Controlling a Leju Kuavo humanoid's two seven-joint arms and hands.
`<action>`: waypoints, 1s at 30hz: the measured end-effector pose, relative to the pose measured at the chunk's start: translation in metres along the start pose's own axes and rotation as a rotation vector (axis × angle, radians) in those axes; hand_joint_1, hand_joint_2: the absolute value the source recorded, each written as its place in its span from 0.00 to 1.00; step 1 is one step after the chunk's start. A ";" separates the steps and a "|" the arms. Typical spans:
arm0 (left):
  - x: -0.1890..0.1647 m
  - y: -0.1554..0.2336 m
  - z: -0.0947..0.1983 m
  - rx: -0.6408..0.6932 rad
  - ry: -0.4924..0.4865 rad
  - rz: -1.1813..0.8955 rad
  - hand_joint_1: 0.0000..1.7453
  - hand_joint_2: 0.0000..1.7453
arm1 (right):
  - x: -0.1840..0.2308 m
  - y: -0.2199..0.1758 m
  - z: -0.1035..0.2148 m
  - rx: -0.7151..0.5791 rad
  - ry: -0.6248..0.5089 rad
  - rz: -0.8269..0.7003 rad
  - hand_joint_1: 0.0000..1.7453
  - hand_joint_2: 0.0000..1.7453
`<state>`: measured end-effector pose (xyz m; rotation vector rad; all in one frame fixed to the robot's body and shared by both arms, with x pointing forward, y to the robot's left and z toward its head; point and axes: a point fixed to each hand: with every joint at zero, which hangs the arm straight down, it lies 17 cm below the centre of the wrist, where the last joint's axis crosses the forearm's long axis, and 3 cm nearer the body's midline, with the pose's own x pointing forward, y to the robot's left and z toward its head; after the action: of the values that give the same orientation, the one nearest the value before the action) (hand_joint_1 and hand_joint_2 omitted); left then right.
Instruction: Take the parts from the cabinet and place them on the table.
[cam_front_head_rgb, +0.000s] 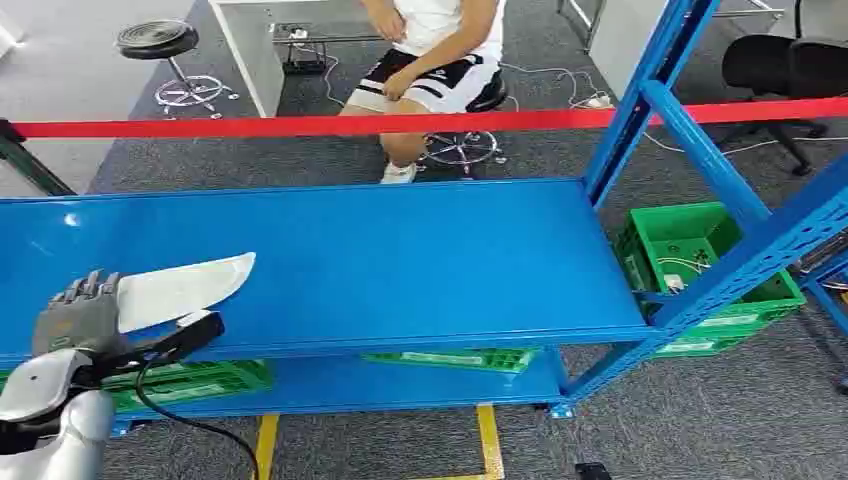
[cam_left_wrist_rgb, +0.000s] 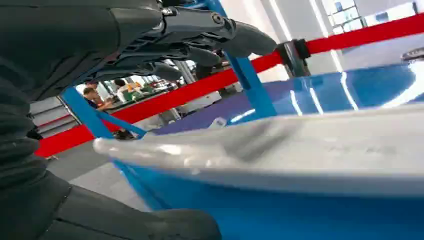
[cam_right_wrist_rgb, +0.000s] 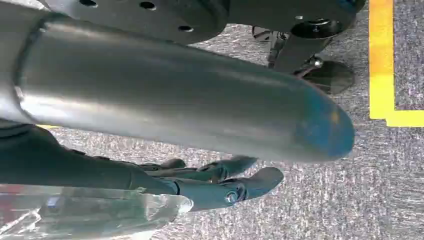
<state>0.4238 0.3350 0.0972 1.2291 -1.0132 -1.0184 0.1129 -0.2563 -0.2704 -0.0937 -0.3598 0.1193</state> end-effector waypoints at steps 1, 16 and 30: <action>0.001 0.001 -0.003 0.006 0.001 -0.001 0.00 1.00 | 0.000 0.000 0.000 0.000 -0.001 0.002 0.00 0.00; 0.013 -0.007 -0.030 -0.026 -0.017 -0.010 0.47 1.00 | 0.000 0.003 0.000 0.011 -0.002 0.008 0.00 0.00; 0.018 -0.042 -0.030 -0.120 -0.028 -0.014 1.00 1.00 | -0.001 0.003 0.000 0.010 0.004 0.007 0.00 0.00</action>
<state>0.4549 0.3219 0.0546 1.1281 -0.9523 -1.0942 0.1119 -0.2534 -0.2706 -0.0848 -0.3545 0.1274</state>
